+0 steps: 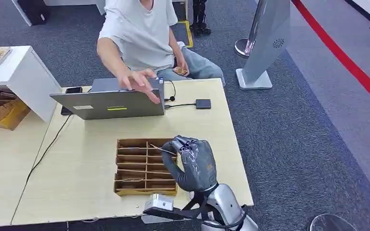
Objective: Pass the card to the sensor for recognition and then transmit it.
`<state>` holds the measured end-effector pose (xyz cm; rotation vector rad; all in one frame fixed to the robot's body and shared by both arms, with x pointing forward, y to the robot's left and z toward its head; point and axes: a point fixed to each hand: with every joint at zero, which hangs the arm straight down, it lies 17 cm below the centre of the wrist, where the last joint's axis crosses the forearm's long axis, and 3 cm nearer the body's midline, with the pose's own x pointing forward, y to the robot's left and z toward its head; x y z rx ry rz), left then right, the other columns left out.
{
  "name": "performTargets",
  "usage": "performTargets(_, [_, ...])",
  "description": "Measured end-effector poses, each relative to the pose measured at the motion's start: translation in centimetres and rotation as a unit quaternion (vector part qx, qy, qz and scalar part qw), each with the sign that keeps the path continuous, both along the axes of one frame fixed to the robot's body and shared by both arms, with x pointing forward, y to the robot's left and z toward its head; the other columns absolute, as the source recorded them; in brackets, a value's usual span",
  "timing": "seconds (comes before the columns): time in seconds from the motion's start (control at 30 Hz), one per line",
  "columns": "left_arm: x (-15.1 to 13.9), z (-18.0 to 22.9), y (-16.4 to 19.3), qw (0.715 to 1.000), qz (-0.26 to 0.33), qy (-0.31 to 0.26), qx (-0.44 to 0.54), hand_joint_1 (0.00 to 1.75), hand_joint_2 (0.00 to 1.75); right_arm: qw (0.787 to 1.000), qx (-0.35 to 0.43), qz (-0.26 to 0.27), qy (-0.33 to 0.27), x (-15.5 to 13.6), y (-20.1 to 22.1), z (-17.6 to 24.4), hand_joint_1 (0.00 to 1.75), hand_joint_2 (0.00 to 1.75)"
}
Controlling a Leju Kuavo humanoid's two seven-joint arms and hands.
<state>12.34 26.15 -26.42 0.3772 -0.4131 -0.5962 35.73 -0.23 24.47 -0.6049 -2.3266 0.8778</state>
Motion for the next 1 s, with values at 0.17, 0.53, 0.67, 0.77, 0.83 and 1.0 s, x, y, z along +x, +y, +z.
performTargets(0.17, [1.0,0.2,-2.4,0.999,-0.035,-0.002,-0.024,0.00,0.00,1.000,0.002,-0.020,-0.011,1.1,-1.1,1.0,1.75,1.75])
performTargets(0.53, [2.4,0.6,-3.9,0.997,-0.071,-0.010,-0.027,0.00,0.00,0.998,-0.017,-0.056,-0.018,3.6,-2.4,2.1,1.75,1.75])
performTargets(0.67, [2.5,0.6,-4.1,0.997,-0.078,-0.009,-0.026,0.00,0.00,0.998,-0.024,-0.060,-0.021,4.0,-2.4,2.5,1.75,1.75])
performTargets(0.77, [2.6,0.7,-4.1,0.996,-0.082,-0.010,-0.025,0.00,0.00,0.997,-0.026,-0.066,-0.020,4.6,-2.4,2.7,1.75,1.75])
performTargets(0.83, [2.7,0.7,-4.2,0.996,-0.084,-0.010,-0.026,0.00,0.00,0.997,-0.030,-0.067,-0.019,4.8,-2.4,2.7,1.75,1.75])
performTargets(1.0, [2.9,0.8,-4.5,0.996,-0.086,-0.010,-0.027,0.00,0.00,0.997,-0.029,-0.067,-0.017,5.1,-2.1,3.0,1.75,1.75])
